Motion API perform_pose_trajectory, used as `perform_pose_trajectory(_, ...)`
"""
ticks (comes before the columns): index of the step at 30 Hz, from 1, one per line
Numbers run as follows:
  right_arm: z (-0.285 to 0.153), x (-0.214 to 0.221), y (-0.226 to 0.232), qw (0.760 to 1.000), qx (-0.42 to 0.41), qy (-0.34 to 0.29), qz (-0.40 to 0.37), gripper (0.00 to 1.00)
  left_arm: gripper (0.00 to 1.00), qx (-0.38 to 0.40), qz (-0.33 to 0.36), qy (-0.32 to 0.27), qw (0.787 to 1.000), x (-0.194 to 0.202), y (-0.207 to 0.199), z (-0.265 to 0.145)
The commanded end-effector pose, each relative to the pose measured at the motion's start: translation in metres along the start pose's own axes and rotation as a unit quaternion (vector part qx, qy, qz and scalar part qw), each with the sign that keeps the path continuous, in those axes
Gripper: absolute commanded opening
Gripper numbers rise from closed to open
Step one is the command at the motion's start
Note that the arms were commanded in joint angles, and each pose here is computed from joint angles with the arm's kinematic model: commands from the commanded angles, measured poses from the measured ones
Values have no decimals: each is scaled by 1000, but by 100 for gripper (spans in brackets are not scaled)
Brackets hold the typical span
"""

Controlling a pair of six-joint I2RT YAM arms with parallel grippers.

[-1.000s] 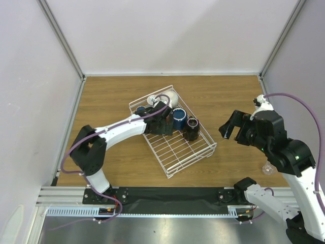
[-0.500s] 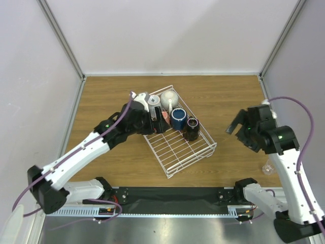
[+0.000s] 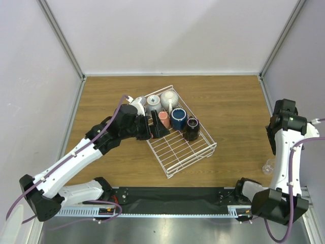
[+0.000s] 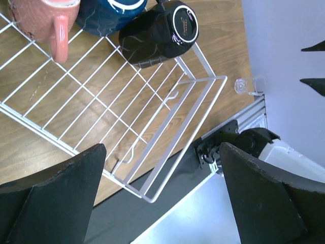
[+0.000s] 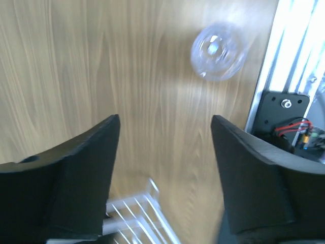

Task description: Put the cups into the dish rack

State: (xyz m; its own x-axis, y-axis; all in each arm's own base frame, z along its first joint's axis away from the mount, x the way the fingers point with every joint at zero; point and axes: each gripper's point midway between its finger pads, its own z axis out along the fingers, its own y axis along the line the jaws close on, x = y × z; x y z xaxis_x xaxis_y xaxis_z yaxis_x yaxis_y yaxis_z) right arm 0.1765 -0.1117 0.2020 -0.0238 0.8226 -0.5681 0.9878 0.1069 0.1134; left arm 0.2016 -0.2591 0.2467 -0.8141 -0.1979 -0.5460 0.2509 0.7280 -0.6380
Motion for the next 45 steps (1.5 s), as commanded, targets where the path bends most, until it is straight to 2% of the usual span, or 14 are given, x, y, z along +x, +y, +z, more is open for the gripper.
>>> perform_pose_trajectory(1,-1,-27,-45,989,111,-66,78,73,100,19,0,6,1000,4,-8,-15)
perform_pose_trajectory(10,40,-22,-70,964,196,-40,174,70,100,30,2,21,999,9,-14,-24)
perform_pose_trajectory(23,85,-7,-62,975,178,-37,132,65,100,44,0,-2,999,6,-16,-40)
perform_pose_trajectory(27,95,-7,-46,980,153,-23,125,58,99,42,4,1,999,4,-17,-37)
perform_pose_trajectory(28,96,-7,-44,981,150,-21,122,50,100,42,4,3,999,4,-18,-36)
perform_pose_trajectory(31,101,-7,-44,979,158,-19,124,44,100,43,7,7,999,2,-21,-32)
perform_pose_trajectory(45,135,24,-45,979,161,29,126,43,100,41,10,20,999,-4,-27,-12)
